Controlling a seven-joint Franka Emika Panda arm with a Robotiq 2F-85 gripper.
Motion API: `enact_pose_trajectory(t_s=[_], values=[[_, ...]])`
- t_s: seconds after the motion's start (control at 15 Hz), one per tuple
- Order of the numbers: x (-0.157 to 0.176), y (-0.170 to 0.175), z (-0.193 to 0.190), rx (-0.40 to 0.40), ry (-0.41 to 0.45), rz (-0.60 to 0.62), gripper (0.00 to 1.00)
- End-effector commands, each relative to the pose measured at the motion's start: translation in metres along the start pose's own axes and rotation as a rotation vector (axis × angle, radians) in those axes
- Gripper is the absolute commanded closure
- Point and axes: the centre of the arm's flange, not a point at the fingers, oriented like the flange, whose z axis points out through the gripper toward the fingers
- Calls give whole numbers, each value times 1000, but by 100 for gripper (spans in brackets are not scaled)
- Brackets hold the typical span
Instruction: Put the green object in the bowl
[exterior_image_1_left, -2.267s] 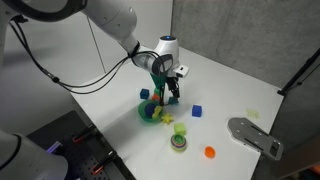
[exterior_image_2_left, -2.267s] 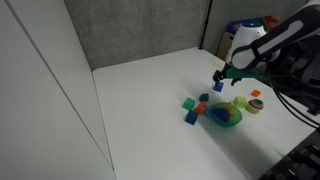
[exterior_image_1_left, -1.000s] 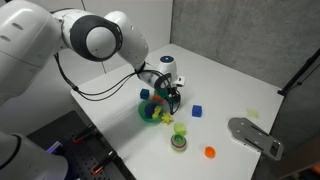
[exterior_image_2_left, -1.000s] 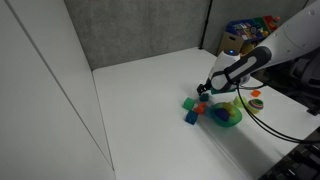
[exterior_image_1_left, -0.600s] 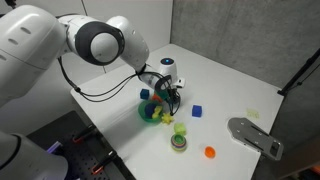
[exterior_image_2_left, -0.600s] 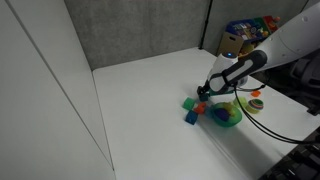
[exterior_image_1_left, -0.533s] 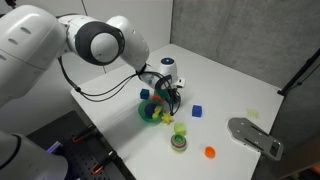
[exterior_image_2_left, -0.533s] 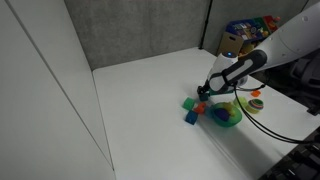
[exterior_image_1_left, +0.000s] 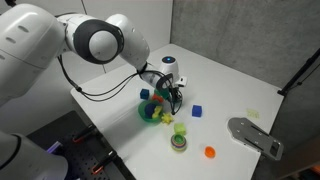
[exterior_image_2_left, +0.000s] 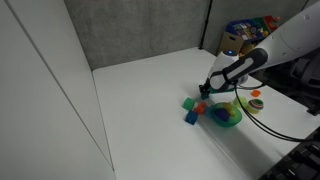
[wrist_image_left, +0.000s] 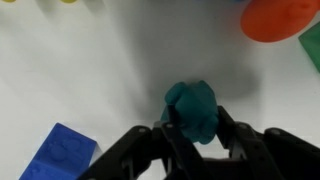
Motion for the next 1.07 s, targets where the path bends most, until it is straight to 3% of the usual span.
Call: enact_pose_trajectory(t_s=[0.0, 0.53, 1.0], values=[[-6, 2, -38, -10, 6, 2, 88], [-47, 0, -121, -22, 2, -28, 90], [-101, 14, -178, 7, -93, -37, 90]])
